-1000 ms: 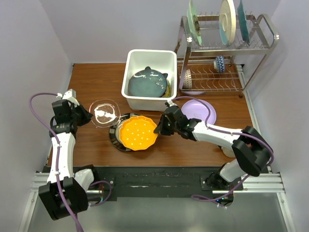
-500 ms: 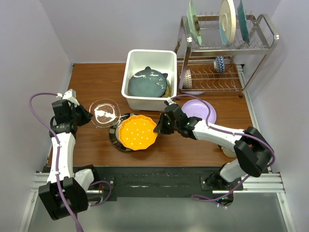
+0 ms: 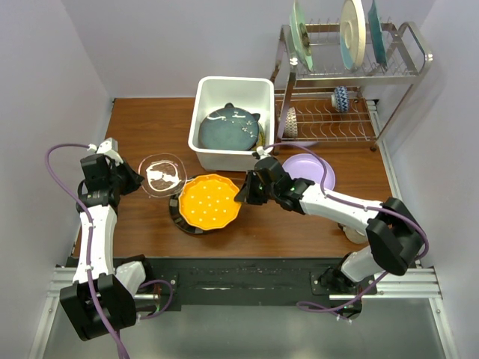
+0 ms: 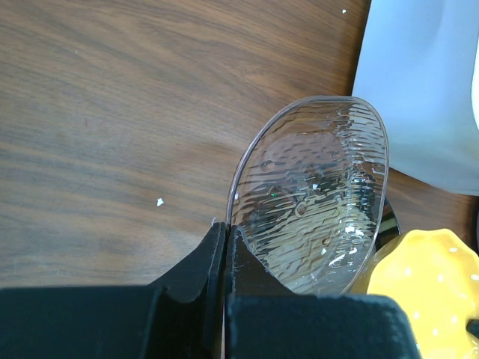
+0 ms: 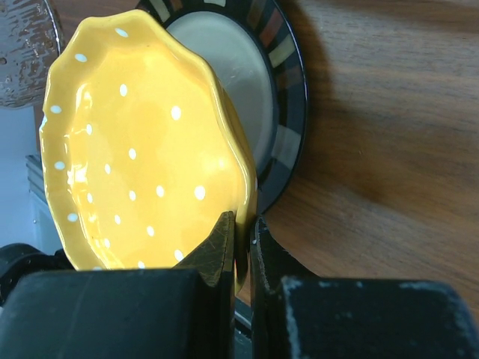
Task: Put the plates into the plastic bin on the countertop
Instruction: Place the plate in the plastic bin.
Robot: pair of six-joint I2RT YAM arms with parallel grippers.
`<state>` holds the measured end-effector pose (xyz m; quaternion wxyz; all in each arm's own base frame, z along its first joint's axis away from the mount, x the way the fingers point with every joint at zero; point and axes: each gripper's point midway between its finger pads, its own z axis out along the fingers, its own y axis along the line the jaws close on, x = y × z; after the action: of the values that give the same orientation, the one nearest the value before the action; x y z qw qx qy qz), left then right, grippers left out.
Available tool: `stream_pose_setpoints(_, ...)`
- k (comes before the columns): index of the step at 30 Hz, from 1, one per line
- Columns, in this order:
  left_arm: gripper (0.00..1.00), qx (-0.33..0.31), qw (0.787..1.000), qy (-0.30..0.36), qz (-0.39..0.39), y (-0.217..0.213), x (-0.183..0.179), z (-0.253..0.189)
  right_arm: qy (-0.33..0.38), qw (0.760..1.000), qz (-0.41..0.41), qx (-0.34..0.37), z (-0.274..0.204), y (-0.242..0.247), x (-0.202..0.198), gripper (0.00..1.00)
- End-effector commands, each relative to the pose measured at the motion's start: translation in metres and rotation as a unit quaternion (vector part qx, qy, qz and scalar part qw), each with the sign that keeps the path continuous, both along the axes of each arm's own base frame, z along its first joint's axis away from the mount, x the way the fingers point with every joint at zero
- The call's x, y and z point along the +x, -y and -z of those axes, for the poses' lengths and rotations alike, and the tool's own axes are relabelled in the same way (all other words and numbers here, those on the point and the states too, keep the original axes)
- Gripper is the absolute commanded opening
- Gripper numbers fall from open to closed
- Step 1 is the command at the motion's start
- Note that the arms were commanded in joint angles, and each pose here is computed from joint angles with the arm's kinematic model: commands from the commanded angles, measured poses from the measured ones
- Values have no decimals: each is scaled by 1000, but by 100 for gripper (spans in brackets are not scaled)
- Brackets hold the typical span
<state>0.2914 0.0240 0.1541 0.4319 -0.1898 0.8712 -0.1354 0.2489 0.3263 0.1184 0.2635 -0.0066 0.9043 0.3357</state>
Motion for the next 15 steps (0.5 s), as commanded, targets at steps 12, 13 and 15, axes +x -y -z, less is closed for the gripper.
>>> stream_pose_setpoints(12, 0, 5, 1000, 20, 8, -2, 5, -6, 109, 981, -21, 160, -139, -35, 18, 0)
stream_pose_setpoints(13, 0, 5, 1000, 20, 9, -1, 5, -6, 113, 980, -19, 162, -143, -35, 20, 0)
stream_pose_setpoints(15, 0, 5, 1000, 20, 9, -1, 5, -5, 119, 979, -16, 163, -148, -35, 22, 0)
